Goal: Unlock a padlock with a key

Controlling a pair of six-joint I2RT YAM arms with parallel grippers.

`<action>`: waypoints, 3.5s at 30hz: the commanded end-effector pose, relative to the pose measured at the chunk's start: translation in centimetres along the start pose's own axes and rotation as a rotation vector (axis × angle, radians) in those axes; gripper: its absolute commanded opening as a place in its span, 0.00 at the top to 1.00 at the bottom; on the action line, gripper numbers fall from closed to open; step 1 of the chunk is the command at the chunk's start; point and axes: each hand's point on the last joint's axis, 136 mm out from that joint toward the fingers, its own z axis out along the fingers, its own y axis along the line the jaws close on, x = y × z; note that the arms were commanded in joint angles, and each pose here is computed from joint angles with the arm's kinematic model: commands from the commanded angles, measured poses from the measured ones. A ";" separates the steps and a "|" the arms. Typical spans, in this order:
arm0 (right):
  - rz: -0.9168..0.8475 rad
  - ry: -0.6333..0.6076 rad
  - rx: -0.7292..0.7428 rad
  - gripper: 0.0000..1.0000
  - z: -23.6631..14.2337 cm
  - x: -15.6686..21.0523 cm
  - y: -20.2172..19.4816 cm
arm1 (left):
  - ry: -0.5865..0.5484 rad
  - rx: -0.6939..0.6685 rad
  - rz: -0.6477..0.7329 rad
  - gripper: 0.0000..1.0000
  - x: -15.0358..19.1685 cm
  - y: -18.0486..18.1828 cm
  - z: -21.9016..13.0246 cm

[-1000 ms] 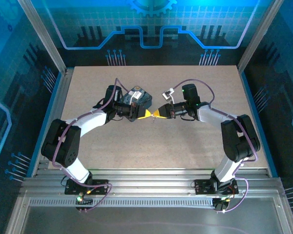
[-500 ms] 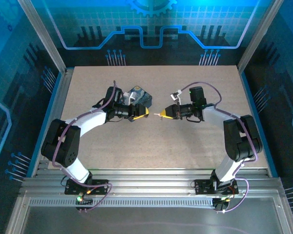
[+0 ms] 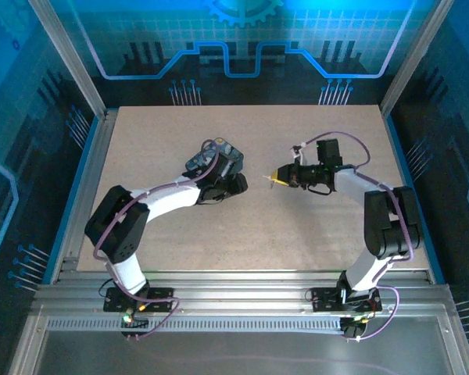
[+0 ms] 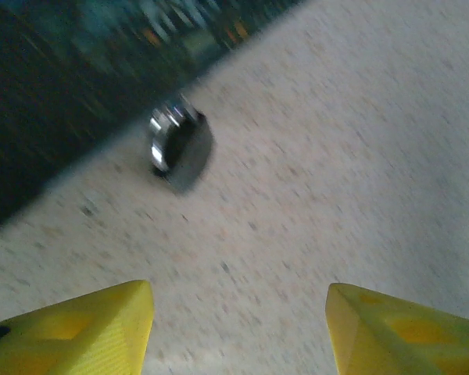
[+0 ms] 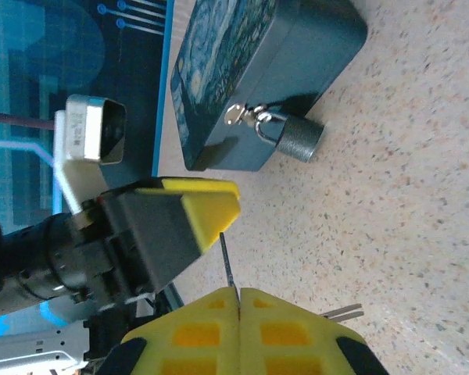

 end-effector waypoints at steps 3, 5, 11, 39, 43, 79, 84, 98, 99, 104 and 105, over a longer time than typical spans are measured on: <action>0.013 -0.031 0.009 1.00 -1.7 -0.2 -0.1 | -0.102 -0.158 -0.008 0.39 -3.5 2.3 0.8; 0.014 -0.030 0.005 1.00 -1.9 0.0 -0.2 | -0.112 -0.189 -0.009 0.39 -4.3 3.2 0.9; 0.015 -0.023 0.000 1.00 -2.1 0.2 -0.7 | -0.140 -0.244 0.010 0.38 -7.0 5.6 1.2; 0.026 -0.007 -0.025 1.00 -1.6 -0.3 -0.5 | -0.110 -0.406 0.127 0.38 -6.4 6.8 4.2; 0.030 -0.003 -0.026 1.00 -1.4 -0.3 -0.5 | -0.092 -0.399 0.162 0.42 -6.2 7.3 4.7; 0.017 0.041 -0.010 1.00 -0.1 1.2 -0.2 | 0.046 -0.333 0.156 0.48 -4.0 8.0 5.0; 0.012 0.041 -0.012 1.00 -0.1 1.2 -0.1 | 0.031 -0.391 0.129 0.45 -4.5 8.7 5.2; 0.027 0.055 -0.022 1.00 0.5 1.4 -1.0 | 0.006 -0.446 0.089 0.43 -5.5 8.8 6.0; 0.028 0.056 -0.022 1.00 0.6 1.4 -1.0 | 0.010 -0.448 0.082 0.42 -5.3 8.7 6.0; 0.033 0.060 -0.025 1.00 0.8 1.3 -1.3 | 0.009 -0.452 0.037 0.42 -5.0 8.4 5.8; 0.035 0.061 -0.026 1.00 0.9 1.3 -1.3 | 0.005 -0.463 0.039 0.42 -5.0 8.5 5.8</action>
